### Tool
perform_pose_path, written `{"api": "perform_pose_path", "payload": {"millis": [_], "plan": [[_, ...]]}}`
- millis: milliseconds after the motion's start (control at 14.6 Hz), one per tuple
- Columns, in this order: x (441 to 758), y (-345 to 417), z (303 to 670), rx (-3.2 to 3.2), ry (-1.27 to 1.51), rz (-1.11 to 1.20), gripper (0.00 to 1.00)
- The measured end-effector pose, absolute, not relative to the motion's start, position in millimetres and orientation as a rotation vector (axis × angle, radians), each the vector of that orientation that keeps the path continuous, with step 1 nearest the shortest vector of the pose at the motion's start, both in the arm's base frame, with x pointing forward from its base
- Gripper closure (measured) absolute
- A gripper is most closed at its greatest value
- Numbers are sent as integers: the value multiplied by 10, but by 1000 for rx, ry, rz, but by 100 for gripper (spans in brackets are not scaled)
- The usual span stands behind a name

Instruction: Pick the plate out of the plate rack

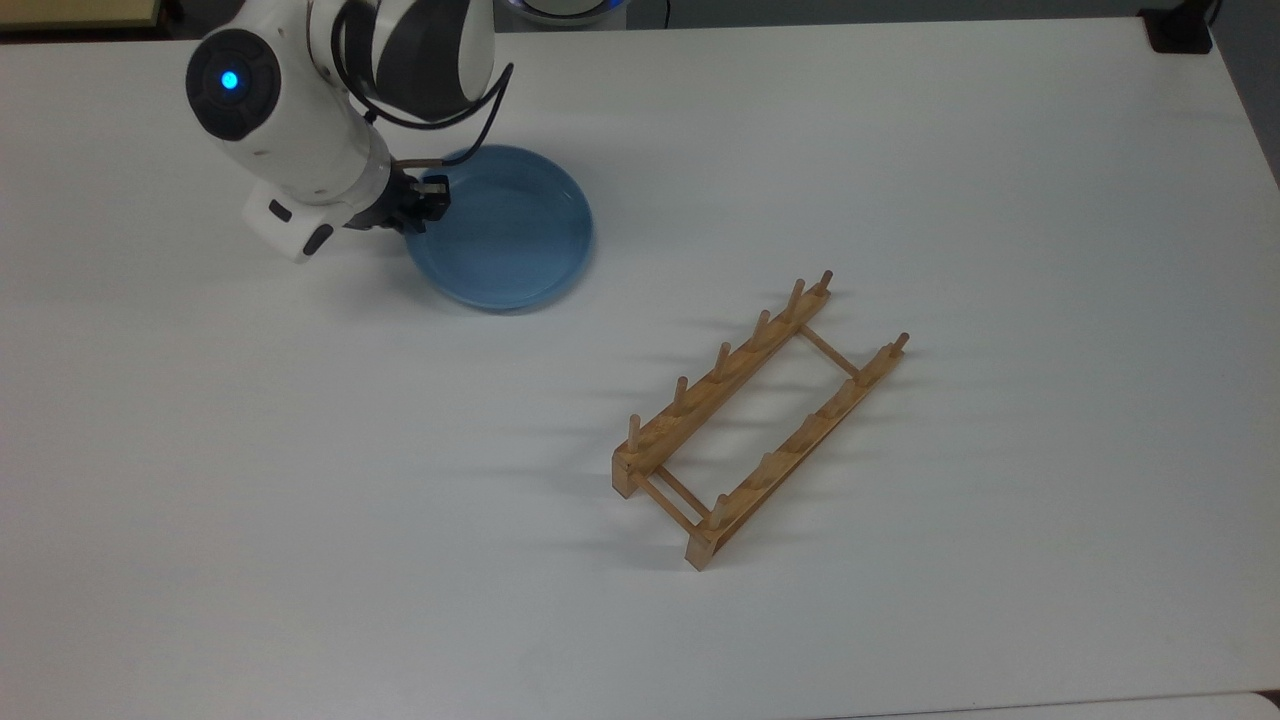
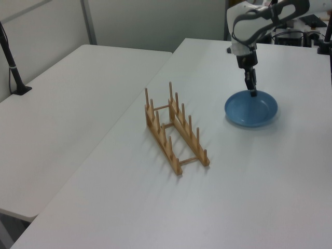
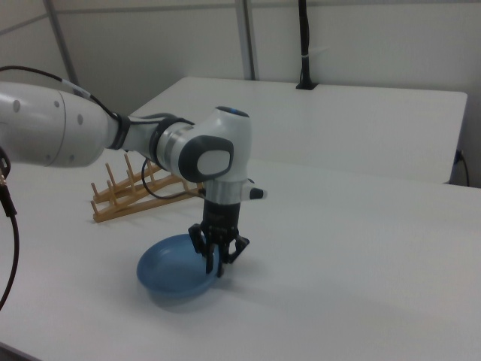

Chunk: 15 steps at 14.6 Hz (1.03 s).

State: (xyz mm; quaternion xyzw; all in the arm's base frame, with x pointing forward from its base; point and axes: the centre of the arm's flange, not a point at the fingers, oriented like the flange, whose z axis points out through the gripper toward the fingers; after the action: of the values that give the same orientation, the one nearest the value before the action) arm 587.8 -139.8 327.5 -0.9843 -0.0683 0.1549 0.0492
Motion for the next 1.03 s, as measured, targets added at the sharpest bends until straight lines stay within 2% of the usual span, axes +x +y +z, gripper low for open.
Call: {"api": "perform_pose_path", "payload": {"millis": [274,547,752,1026], "plan": [[5790,-1483,3009,-3034,-238,542,38],[5817,-1490,3044,-3043,-225,530,0],[5948,-1432,3361,-3093,-102,439,0],[6108,-919,4173,-3209,-13,244,0]]}}
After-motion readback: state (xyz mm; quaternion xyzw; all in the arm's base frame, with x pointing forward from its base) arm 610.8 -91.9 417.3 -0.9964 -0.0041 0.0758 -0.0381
